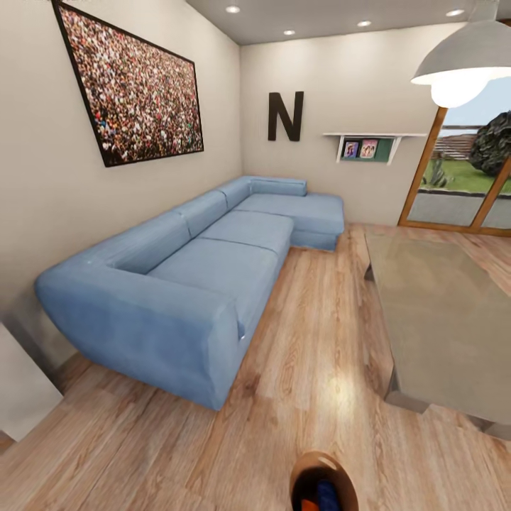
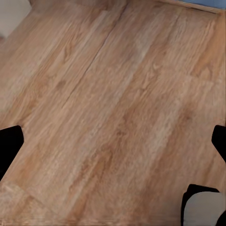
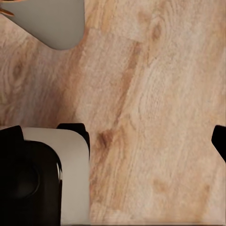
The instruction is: Put the three can of soda from the living room inside the tash can in the kitchen.
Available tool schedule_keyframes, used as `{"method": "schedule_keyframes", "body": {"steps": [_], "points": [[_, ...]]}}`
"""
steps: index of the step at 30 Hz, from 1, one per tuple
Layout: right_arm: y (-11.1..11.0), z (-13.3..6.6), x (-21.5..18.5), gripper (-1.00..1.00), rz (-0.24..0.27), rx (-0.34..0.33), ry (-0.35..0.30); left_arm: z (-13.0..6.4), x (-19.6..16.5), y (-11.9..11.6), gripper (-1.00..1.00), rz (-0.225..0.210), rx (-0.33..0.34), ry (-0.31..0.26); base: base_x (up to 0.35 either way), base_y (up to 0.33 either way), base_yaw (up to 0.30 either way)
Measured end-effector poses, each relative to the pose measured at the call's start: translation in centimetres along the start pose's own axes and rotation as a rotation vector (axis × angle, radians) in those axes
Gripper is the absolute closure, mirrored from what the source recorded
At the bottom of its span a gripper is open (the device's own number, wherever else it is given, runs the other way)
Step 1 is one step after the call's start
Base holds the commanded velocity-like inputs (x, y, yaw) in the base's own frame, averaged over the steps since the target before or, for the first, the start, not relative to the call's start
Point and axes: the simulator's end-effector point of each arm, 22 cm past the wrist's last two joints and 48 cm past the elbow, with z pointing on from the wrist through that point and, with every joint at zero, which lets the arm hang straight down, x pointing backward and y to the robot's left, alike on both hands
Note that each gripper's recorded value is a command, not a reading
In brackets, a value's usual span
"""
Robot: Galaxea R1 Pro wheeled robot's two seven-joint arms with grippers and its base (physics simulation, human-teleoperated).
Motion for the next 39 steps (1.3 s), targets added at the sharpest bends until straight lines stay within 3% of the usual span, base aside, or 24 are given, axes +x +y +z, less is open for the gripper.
{"method": "schedule_keyframes", "body": {"steps": [6, 18, 22, 24, 29, 39], "points": [[-0.5, -0.9, -0.3, -1.00, 0.005, 0.032, 0.007, -1.6, 1.6, 1.2, -1.00, -0.008, -0.037, 0.088, 0.000, 0.000, 0.000], [-1.3, -2.8, -0.8, -1.00, 0.013, 0.077, 0.027, -3.7, 3.6, 1.7, -1.00, -0.018, -0.032, 0.252, 0.000, 0.000, 0.000], [-1.4, -3.5, -0.2, -1.00, 0.025, 0.080, 0.066, -4.1, 3.3, 1.9, -1.00, -0.016, -0.031, 0.262, 0.000, 0.000, 0.000], [-2.1, -4.1, 1.2, -1.00, 0.043, 0.113, 0.129, -4.4, 3.3, 1.8, -1.00, -0.018, -0.029, 0.269, 0.000, 0.000, 0.000], [-2.8, -5.2, 2.1, -1.00, 0.055, 0.154, 0.181, -5.1, 3.3, 2.0, -1.00, -0.022, -0.033, 0.298, 0.000, 0.000, 0.000], [-2.5, -7.2, 3.3, -1.00, 0.072, 0.161, 0.251, -6.7, 3.6, 3.0, -1.00, -0.027, -0.059, 0.369, 0.000, 0.000, 0.000]]}}
